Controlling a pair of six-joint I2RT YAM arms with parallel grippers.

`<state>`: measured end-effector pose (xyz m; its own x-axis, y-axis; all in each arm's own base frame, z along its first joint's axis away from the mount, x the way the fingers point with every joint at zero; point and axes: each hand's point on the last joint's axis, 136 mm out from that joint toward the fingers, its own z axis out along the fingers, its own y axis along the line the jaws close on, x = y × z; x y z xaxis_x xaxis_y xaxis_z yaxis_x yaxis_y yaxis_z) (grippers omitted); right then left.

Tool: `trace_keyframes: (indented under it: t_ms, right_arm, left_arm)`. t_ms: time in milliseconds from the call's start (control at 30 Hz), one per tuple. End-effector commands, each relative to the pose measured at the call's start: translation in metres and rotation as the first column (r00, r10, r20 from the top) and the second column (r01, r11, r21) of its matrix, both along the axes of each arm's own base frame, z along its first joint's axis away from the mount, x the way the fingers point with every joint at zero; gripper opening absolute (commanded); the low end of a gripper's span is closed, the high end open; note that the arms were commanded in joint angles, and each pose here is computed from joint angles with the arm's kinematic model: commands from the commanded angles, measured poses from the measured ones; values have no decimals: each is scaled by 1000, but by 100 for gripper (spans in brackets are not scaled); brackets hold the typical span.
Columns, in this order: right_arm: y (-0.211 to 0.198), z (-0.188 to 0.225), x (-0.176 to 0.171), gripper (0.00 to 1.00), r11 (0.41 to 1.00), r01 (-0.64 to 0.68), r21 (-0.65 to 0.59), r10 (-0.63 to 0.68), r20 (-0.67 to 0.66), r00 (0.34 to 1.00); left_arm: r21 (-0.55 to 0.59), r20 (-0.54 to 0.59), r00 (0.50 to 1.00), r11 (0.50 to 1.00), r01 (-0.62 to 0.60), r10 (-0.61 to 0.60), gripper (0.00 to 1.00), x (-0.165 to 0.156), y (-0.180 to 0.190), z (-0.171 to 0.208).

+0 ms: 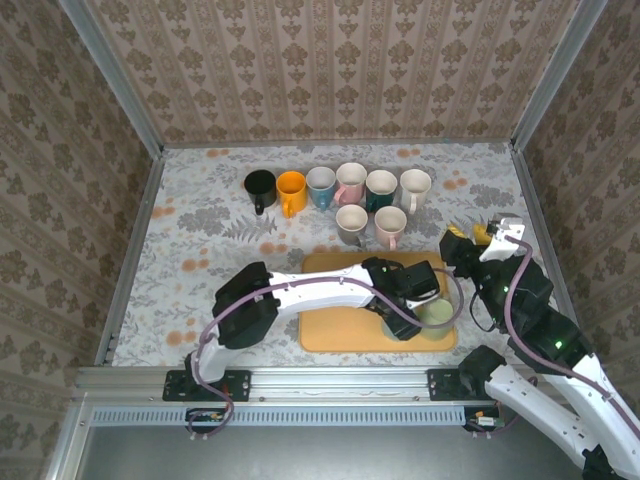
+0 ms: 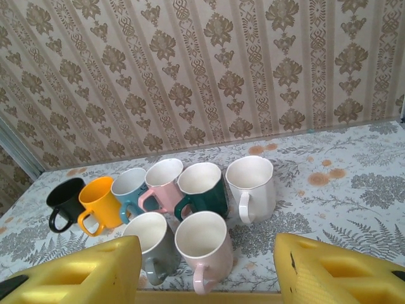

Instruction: Turn the mug right side up

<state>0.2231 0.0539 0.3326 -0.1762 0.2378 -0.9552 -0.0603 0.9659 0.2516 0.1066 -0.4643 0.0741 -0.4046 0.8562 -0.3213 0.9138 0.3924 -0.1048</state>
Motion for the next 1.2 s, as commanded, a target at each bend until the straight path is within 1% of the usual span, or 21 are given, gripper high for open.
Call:
trace_keyframes:
  t_ms: [0, 100, 200, 300, 400, 500, 533, 600, 700, 767, 833, 933, 967, 1000, 1033, 1100, 1167]
  right_arm:
    - [0, -3, -3, 59, 1000, -12, 3, 12, -8, 1000]
    - [0, -1, -4, 59, 1000, -13, 6, 13, -3, 1000]
    - [0, 5, -5, 59, 1000, -19, 17, 19, 9, 1000]
    - [2, 10, -5, 59, 999, -29, 32, 28, 20, 999]
    - [5, 12, -5, 59, 998, -41, 44, 40, 23, 999]
    - [10, 11, -3, 59, 997, -60, 52, 60, 11, 998]
    - [11, 11, -2, 59, 996, -64, 57, 64, 8, 998]
    - [15, 8, 0, 59, 995, -73, 68, 73, -5, 997]
    - [31, 1, 4, 59, 987, -134, 91, 138, -39, 990]
    - [46, -4, 6, 59, 974, -191, 119, 201, -81, 976]
    - [62, -8, 6, 59, 956, -248, 157, 268, -125, 955]
    - [86, -11, 6, 59, 917, -323, 235, 367, -179, 913]
    - [89, -11, 7, 59, 910, -317, 268, 375, -200, 905]
    - [93, -13, 8, 58, 903, -308, 301, 381, -224, 897]
    - [98, -12, 8, 57, 887, -313, 341, 403, -238, 884]
    - [115, -12, 6, 56, 836, -343, 428, 475, -253, 843]
    - [134, -11, 2, 55, 760, -376, 530, 566, -256, 783]
  left_arm:
    - [-27, 76, 997, 1000, 6, -4, 56, 6, 10, 13]
    - [-54, 150, 989, 998, 27, -19, 55, 13, 21, 30]
    - [-98, 271, 962, 993, 61, -33, 55, 25, 35, 56]
    - [-141, 430, 902, 983, 114, -43, 54, 39, 51, 90]
    - [-200, 570, 821, 964, 177, -33, 49, 48, 66, 127]
    - [-226, 697, 715, 930, 291, -54, 38, 49, 82, 160]
    - [-224, 740, 670, 917, 330, -60, 35, 49, 88, 170]
    - [-212, 812, 580, 895, 392, -62, 34, 49, 98, 189]
    - [-159, 903, 426, 871, 466, -63, 34, 47, 117, 214]
    - [-71, 945, 310, 860, 506, -104, 33, 46, 128, 221]
    - [43, 965, 201, 852, 522, -171, 32, 46, 137, 221]
    - [234, 957, 42, 850, 473, -286, 29, 55, 149, 217]
    - [299, 942, 4, 846, 442, -335, 28, 60, 154, 213]
    - [342, 931, -23, 847, 407, -365, 26, 65, 158, 213]
    - [365, 925, -40, 854, 371, -378, 25, 70, 162, 215]
    - [363, 929, -58, 866, 345, -366, 25, 73, 168, 219]
    - [383, 922, -80, 855, 350, -380, 25, 71, 173, 216]
